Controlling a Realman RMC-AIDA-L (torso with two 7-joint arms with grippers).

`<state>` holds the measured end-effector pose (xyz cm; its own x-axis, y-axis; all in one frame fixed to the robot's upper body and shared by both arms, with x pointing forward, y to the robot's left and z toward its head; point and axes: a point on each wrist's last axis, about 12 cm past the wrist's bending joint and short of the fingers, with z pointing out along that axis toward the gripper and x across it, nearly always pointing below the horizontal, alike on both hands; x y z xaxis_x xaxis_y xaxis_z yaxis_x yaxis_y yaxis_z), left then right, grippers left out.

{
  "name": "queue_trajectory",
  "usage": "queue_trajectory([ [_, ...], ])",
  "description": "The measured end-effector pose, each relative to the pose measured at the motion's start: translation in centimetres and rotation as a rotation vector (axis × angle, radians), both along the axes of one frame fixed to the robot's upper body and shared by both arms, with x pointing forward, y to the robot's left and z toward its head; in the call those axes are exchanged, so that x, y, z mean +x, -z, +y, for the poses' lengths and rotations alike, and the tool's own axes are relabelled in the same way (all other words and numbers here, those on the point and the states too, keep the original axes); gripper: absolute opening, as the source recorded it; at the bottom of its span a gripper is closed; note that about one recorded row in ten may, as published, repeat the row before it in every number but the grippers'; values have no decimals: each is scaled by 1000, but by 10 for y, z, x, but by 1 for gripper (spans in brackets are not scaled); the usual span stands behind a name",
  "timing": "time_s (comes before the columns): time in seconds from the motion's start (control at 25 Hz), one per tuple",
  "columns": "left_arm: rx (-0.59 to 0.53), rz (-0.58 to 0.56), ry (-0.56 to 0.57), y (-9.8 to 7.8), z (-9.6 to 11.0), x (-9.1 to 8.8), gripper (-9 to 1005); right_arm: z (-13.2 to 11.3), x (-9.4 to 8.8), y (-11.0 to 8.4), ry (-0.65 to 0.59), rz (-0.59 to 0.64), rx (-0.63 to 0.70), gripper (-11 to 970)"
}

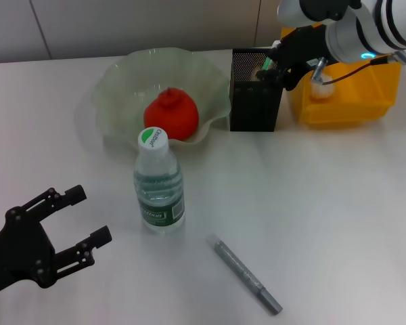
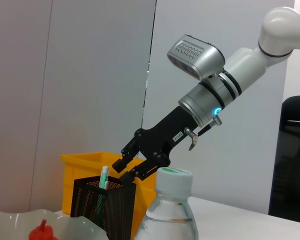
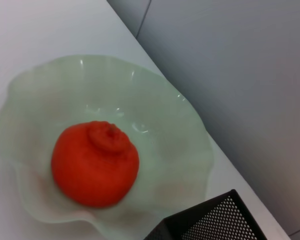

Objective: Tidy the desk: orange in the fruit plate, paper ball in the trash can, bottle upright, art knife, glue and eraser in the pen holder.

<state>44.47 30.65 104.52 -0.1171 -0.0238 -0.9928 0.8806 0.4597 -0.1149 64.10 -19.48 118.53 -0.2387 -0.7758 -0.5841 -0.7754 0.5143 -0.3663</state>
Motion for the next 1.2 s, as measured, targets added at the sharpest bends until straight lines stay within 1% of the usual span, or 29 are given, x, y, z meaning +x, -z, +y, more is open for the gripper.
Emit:
queue_trajectory([
  [0.12, 0, 1, 1, 0, 0, -1, 799, 0, 0, 0, 2, -3, 1, 259],
  [0.24, -2, 1, 3, 0, 0, -1, 799, -1, 0, -1, 4, -8, 3, 344],
  [0.36, -3, 3, 4, 0, 0, -2, 799, -2, -1, -7, 22, -3, 24, 430],
  [0.48, -3, 3, 4, 0, 0, -2, 799, -1, -10, -21, 41, 29, 57, 566],
  [0.56, -3, 4, 4, 0, 0, -3, 799, 1, -18, -33, 53, 70, 77, 657],
  [0.68, -2, 1, 8, 1, 0, -4, 799, 6, -31, -48, 76, 158, 100, 675],
  [0.84, 3, -5, 12, 0, 0, -3, 799, 20, -44, -59, 132, 330, 110, 694],
  [0.92, 7, -11, 15, -1, 1, -2, 799, 27, -47, -59, 164, 421, 102, 694],
  [0.96, 31, -34, 32, -2, 2, 0, 799, 32, -47, -58, 182, 467, 94, 694],
  [1.04, 43, -44, 38, -4, 3, 1, 799, 38, -48, -55, 218, 547, 78, 694],
  [1.12, 55, -52, 40, -6, 7, 2, 799, 43, -47, -53, 246, 604, 66, 694],
  [1.16, 65, -54, 40, -7, 11, 3, 799, 50, -46, -49, 273, 658, 55, 694],
  [1.2, 71, -54, 42, -8, 13, 3, 799, 50, -46, -49, 273, 658, 55, 694],
])
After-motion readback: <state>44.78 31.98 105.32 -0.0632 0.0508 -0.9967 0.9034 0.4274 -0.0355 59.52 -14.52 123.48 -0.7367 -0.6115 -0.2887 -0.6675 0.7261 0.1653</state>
